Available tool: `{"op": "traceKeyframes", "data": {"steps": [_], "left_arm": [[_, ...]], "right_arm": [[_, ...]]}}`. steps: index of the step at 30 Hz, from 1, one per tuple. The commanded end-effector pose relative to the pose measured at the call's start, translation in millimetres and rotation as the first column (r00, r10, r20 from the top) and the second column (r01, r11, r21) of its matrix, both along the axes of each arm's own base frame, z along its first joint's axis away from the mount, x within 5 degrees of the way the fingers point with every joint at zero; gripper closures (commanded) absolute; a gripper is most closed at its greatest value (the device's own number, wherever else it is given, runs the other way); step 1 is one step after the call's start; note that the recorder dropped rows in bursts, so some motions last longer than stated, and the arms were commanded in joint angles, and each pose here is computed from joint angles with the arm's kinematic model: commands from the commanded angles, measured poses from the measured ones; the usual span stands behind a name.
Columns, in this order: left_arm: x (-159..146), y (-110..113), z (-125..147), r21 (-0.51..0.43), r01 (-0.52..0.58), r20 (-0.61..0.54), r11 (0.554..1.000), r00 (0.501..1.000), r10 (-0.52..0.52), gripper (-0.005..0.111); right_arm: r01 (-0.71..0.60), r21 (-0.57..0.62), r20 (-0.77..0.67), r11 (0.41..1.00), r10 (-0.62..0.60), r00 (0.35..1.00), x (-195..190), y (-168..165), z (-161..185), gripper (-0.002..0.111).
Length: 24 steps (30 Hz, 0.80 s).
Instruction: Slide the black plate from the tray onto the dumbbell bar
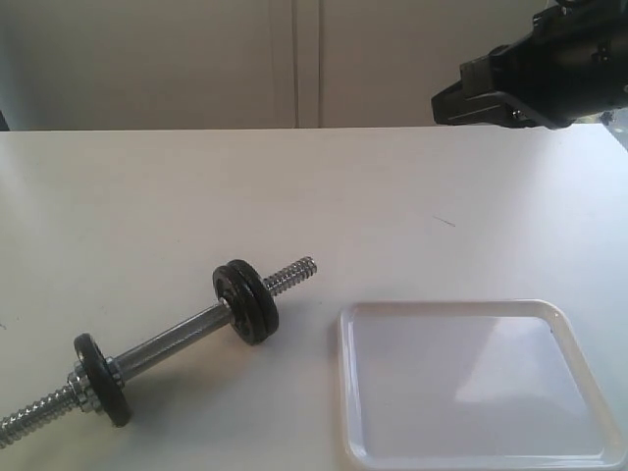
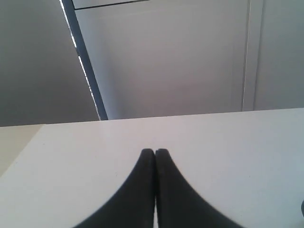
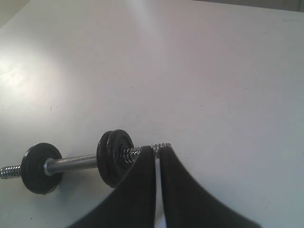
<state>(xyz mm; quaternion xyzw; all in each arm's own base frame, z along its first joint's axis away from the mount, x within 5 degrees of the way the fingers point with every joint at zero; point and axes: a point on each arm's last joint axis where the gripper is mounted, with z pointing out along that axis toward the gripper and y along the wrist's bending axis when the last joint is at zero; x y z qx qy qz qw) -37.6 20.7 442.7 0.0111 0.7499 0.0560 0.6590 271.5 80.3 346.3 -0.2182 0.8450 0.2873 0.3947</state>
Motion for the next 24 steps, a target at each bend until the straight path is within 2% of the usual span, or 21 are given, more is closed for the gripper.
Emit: {"op": "traceKeyframes", "data": {"steps": [1,12,13,15,16,17,21,24], "left_arm": [[-4.5,-0.4,-7.6,-0.011,-0.017,0.001,1.000,1.000,0.017,0.107],[-23.3,0.7,-59.0,-0.011,-0.033,0.013,0.999,0.999,0.033,0.107],[-22.4,0.8,-63.3,-0.007,-0.033,0.027,0.999,0.999,0.034,0.107],[-19.1,-0.6,-66.6,0.007,-0.018,0.144,1.000,0.989,0.016,0.107],[-10.8,-3.2,-62.8,0.023,0.001,0.248,1.000,0.969,-0.006,0.107],[-7.6,-4.4,-61.5,0.030,0.008,0.290,1.000,0.957,-0.017,0.107],[1.9,-10.2,-62.8,0.005,0.068,0.366,0.998,0.928,-0.065,0.107],[15.1,-15.0,-72.7,-0.046,0.120,0.331,0.992,0.938,-0.098,0.107]], "right_arm": [[0.009,-0.002,0.008,1.000,-0.009,1.000,-1.1,-1.3,0.5,0.104],[0.012,-0.002,0.010,1.000,-0.011,1.000,-0.9,-1.4,0.5,0.104],[0.012,-0.002,0.010,1.000,-0.011,1.000,-0.9,-1.4,0.5,0.104],[0.012,-0.002,0.010,1.000,-0.011,1.000,-0.9,-1.4,0.5,0.104],[0.012,-0.002,0.010,1.000,-0.011,1.000,-0.9,-1.4,0.5,0.104],[0.012,-0.002,0.010,1.000,-0.011,1.000,-0.9,-1.4,0.5,0.104],[0.012,-0.002,0.011,1.000,-0.012,1.000,-0.8,-1.5,0.6,0.104],[0.014,-0.002,0.012,1.000,-0.014,1.000,-0.6,-1.6,0.6,0.104]]}}
